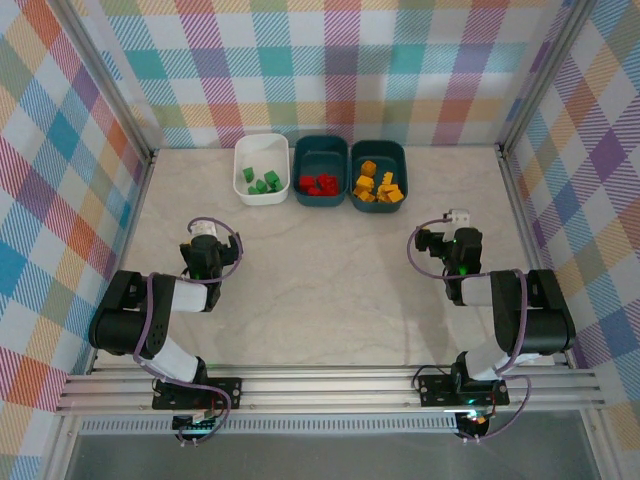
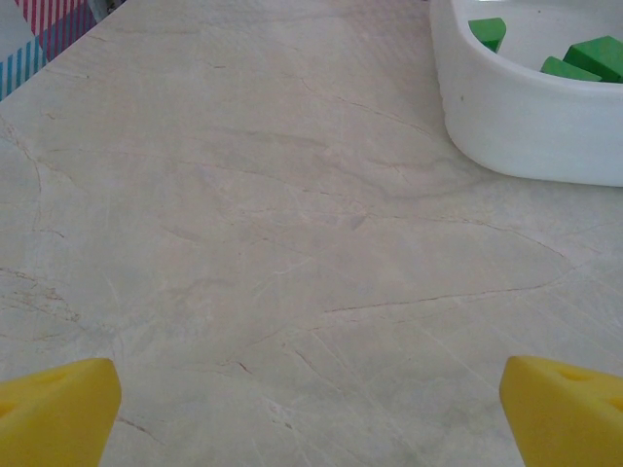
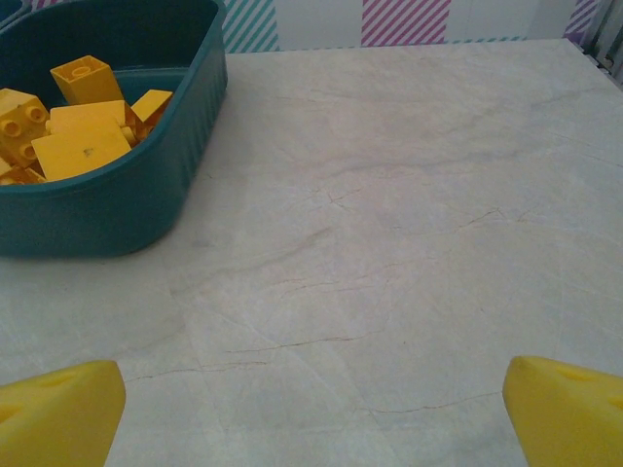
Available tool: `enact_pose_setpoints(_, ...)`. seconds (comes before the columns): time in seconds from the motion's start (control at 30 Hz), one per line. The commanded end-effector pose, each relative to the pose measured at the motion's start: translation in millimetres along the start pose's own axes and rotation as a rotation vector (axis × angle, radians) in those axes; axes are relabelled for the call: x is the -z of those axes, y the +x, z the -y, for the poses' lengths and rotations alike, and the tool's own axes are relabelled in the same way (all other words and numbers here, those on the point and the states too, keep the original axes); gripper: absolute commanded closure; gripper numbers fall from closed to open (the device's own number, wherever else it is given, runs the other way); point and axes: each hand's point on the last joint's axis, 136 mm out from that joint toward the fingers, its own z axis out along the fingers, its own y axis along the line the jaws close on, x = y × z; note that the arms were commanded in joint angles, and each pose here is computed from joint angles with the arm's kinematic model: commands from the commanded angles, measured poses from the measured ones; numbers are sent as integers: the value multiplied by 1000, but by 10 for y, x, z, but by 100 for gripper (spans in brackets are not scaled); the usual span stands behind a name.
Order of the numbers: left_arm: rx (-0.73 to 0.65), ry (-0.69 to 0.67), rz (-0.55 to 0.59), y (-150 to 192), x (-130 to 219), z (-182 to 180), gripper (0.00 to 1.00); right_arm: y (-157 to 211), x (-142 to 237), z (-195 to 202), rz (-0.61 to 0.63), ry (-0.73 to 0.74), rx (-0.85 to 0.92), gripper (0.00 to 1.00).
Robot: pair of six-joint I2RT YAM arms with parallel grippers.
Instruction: Sort the legos into containers by color
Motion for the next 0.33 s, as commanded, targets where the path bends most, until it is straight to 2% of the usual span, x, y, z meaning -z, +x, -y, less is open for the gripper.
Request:
enact_pose_setpoints(0.0,-8,11,34,-102,-3,33,0,-31,25,-63,17,-27,8,0)
enact_pose_setpoints(0.3,-6,15,33,-101,-6,28,0,-34,26,-64,18,-27,8,0)
